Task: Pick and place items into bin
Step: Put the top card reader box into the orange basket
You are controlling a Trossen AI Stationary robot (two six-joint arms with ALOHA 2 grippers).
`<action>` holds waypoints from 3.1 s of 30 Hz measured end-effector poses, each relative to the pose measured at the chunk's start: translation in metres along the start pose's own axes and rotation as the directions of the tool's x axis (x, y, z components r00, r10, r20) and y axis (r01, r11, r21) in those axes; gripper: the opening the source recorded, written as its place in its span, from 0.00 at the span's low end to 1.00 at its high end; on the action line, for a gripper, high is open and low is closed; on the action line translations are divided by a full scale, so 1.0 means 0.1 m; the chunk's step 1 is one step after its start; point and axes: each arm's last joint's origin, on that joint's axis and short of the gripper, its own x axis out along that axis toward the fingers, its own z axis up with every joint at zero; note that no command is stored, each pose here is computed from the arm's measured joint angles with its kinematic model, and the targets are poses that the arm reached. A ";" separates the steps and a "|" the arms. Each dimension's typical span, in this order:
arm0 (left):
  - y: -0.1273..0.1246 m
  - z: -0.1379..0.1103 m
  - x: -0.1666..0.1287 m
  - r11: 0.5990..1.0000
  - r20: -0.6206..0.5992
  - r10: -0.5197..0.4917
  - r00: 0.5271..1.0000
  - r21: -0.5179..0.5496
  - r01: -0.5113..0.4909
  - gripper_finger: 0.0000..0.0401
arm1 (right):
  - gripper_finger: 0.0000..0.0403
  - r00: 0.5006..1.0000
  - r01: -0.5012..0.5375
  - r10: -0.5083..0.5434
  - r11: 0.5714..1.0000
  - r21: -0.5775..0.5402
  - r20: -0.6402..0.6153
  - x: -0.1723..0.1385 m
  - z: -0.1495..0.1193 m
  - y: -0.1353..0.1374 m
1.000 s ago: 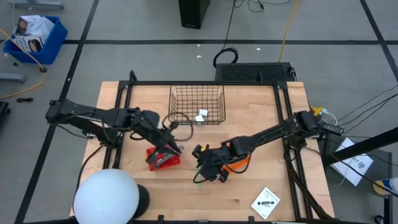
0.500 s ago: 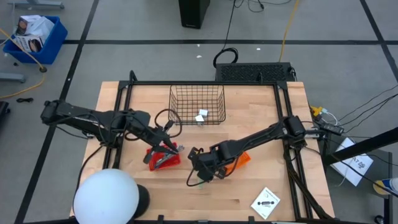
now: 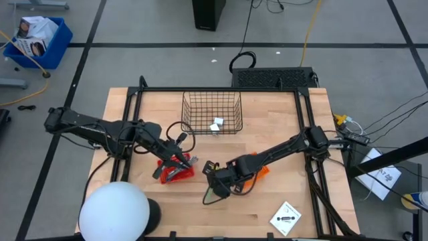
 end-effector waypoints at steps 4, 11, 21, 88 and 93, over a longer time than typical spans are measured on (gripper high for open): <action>0.01 0.01 0.00 0.999 0.005 0.028 1.000 -0.032 -0.028 0.12 | 0.06 0.991 0.102 -0.100 0.995 0.014 -0.090 -0.07 0.07 0.06; 0.01 0.02 0.01 0.991 0.006 0.130 0.991 -0.044 -0.130 0.12 | 0.06 0.941 0.246 -0.217 0.965 0.087 -0.258 -0.34 0.17 0.27; 0.03 0.10 0.00 0.984 0.089 0.177 0.980 -0.055 -0.172 0.12 | 0.06 0.814 0.502 -0.362 0.832 0.237 -0.454 -0.81 0.22 0.67; 0.23 -0.04 0.45 0.964 0.087 0.209 0.974 -0.184 -0.191 0.12 | 0.05 0.837 0.415 -0.156 0.806 0.423 -0.525 -0.72 -0.13 1.55; 0.23 -0.04 0.45 0.965 0.086 0.208 0.974 -0.183 -0.190 0.12 | 0.05 0.828 0.448 -0.177 0.780 0.436 -0.532 -0.69 -0.17 1.46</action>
